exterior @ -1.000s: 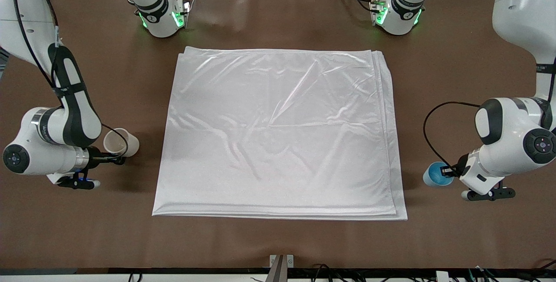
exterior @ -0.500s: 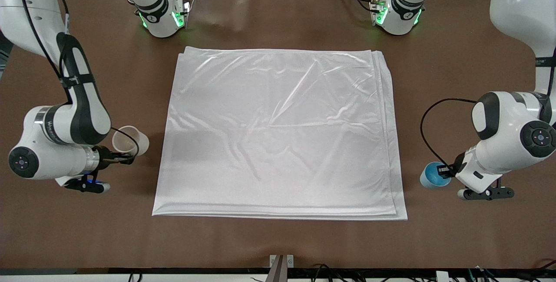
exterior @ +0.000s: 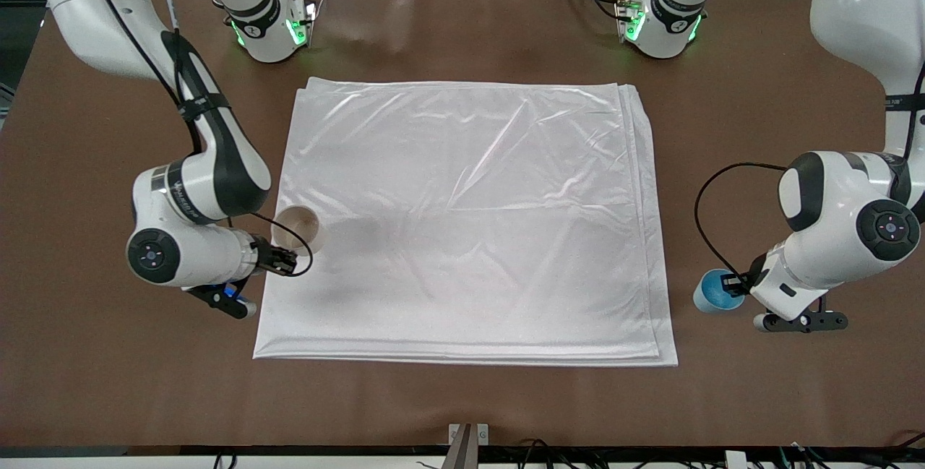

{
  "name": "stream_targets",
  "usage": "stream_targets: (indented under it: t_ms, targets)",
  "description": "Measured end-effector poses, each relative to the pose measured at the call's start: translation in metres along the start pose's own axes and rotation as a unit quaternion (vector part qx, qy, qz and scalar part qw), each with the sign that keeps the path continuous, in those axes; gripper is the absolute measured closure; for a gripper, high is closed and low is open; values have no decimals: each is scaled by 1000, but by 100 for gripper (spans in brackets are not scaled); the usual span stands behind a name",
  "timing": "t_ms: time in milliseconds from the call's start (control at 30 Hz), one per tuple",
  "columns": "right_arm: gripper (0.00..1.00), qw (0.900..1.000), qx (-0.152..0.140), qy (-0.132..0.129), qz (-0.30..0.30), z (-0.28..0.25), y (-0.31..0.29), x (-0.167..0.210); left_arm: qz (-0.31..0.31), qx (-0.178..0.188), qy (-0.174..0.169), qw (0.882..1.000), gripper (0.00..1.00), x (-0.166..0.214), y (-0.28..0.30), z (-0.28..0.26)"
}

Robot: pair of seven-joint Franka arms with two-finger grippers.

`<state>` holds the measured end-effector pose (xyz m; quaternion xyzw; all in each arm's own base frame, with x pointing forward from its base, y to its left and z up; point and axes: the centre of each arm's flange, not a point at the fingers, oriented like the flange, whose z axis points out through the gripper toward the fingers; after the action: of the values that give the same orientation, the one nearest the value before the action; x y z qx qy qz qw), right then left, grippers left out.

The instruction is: Place blue cup into white mug on cloth

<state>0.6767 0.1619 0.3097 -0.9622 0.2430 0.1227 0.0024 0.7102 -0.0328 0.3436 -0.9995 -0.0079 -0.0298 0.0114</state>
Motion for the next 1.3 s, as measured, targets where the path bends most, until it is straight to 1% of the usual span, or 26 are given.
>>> stream_targets:
  t_ms: [67, 100, 200, 333, 433, 567, 733, 800, 967, 1300]
  targets:
    - [81, 1000, 4, 2, 23, 0, -15, -12, 2, 0, 0, 1000, 96, 0, 2, 0]
    - [81, 999, 10, 2, 36, 0, -24, -18, 2, 0, 0, 1000, 96, 0, 4, 0]
    - [81, 996, 39, -1, 76, 0, -46, -33, 4, 0, 0, 1000, 96, 0, 6, 0]
    - [81, 988, 79, -10, 134, 2, -73, -49, 5, 0, 0, 1000, 96, -1, 8, 0]
    - [81, 981, 95, -11, 167, 7, -89, -59, 7, -1, 0, 1000, 96, -1, 13, 0]
    - [81, 975, 99, -14, 198, 19, -108, -75, 7, -1, 0, 1000, 96, -2, 23, -1]
    - [81, 964, 112, -16, 240, 31, -128, -89, 5, -1, 0, 1000, 96, -3, 30, -1]
    - [81, 962, 113, -17, 249, 37, -135, -95, 5, -2, 0, 1000, 96, -3, 33, -1]
    - [81, 958, 120, -18, 260, 53, -151, -108, -2, -2, 1, 1000, 96, -4, 47, -1]
    - [81, 953, 132, -18, 272, 80, -169, -119, -29, -5, 3, 1000, 96, -12, 94, -6]
